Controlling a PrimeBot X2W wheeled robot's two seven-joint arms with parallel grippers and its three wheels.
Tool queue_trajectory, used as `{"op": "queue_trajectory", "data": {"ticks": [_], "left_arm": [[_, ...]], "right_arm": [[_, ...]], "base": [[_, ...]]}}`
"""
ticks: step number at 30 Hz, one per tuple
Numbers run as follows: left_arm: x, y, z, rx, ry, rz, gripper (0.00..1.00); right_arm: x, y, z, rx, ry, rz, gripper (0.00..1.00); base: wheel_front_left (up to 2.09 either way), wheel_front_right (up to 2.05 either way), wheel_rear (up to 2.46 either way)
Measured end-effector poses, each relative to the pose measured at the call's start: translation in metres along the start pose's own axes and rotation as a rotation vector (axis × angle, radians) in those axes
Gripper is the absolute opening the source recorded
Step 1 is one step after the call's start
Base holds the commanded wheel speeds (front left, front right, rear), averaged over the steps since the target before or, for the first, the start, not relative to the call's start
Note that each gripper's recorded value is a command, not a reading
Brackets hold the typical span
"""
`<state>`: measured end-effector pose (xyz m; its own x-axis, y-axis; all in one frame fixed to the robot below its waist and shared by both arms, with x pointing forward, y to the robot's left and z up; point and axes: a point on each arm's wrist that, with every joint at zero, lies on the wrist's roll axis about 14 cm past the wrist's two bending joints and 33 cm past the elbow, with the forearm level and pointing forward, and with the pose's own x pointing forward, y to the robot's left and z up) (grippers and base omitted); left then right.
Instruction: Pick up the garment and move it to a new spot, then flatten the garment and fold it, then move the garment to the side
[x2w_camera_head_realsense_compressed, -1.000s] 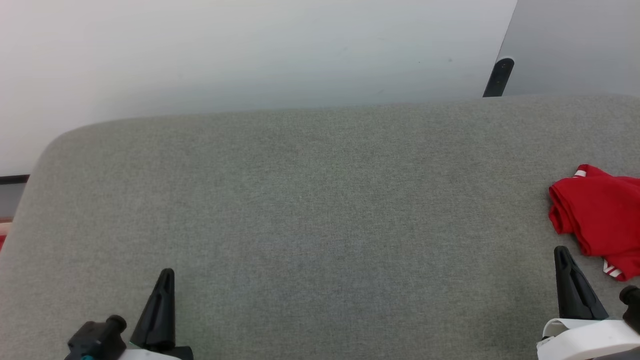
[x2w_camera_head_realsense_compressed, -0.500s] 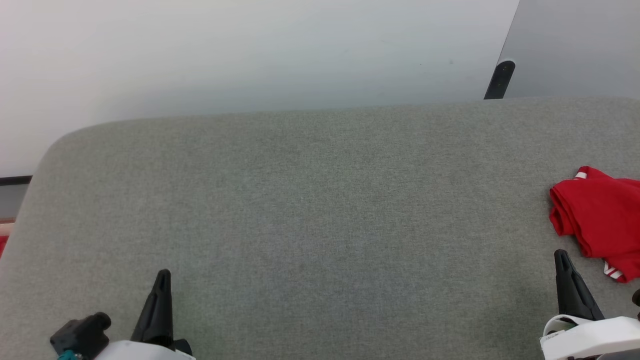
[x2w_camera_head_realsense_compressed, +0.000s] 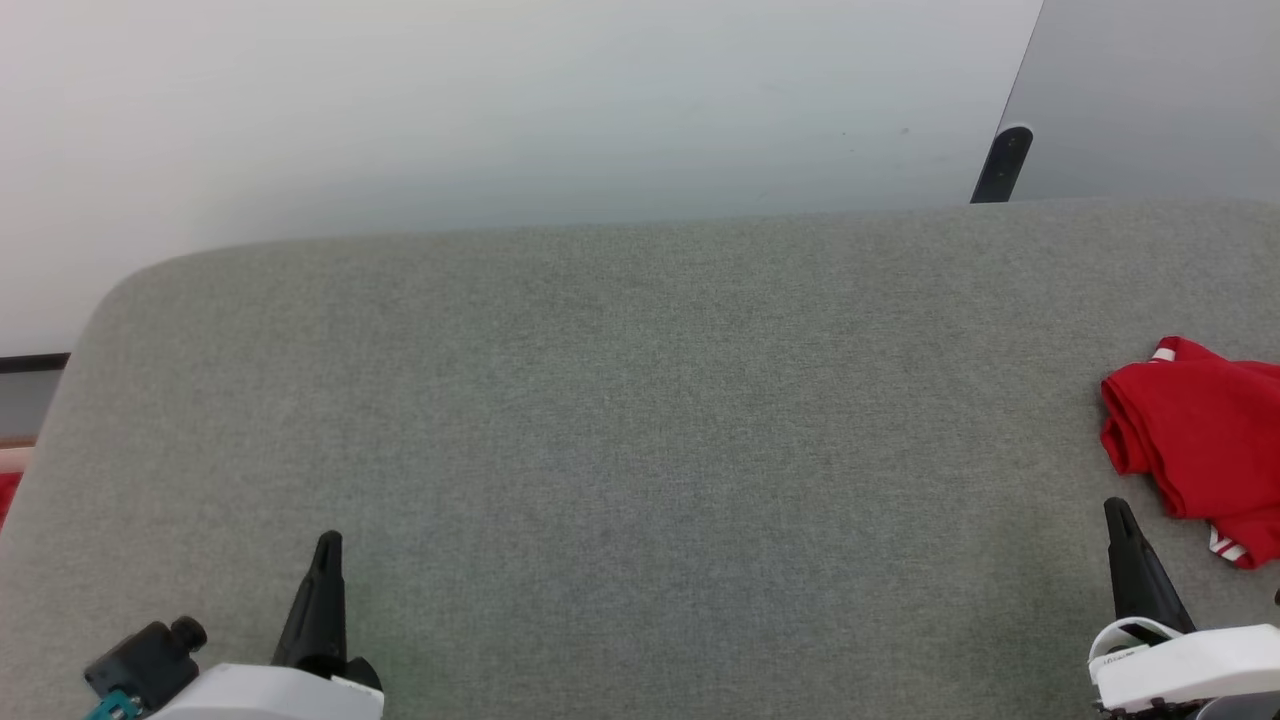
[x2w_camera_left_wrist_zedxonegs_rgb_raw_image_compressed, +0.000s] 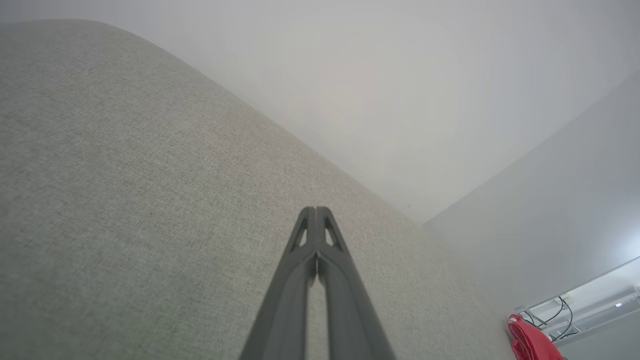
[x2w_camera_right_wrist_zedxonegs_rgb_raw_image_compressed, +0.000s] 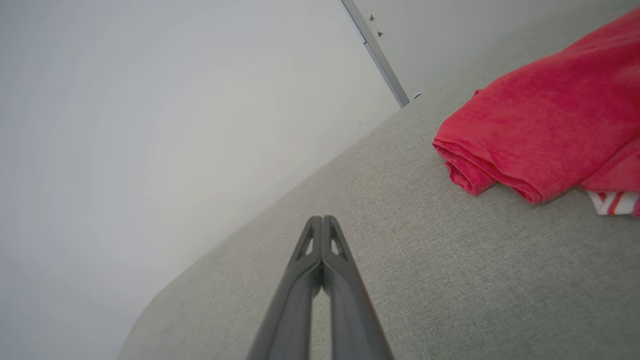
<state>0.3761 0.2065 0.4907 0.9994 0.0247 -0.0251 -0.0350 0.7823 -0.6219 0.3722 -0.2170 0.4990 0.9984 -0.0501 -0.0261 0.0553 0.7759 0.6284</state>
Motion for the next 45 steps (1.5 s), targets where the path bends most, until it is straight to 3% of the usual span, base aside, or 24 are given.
{"op": "queue_trajectory", "data": {"ticks": [45], "left_arm": [[0.0071, -0.0021, -0.0011, -0.518, 0.023, 0.025, 0.0]], "right_arm": [[0.0089, 0.0059, -0.0056, 0.515, 0.023, 0.002, 0.0]], "base": [[0.0, 0.0, 0.0]]}}
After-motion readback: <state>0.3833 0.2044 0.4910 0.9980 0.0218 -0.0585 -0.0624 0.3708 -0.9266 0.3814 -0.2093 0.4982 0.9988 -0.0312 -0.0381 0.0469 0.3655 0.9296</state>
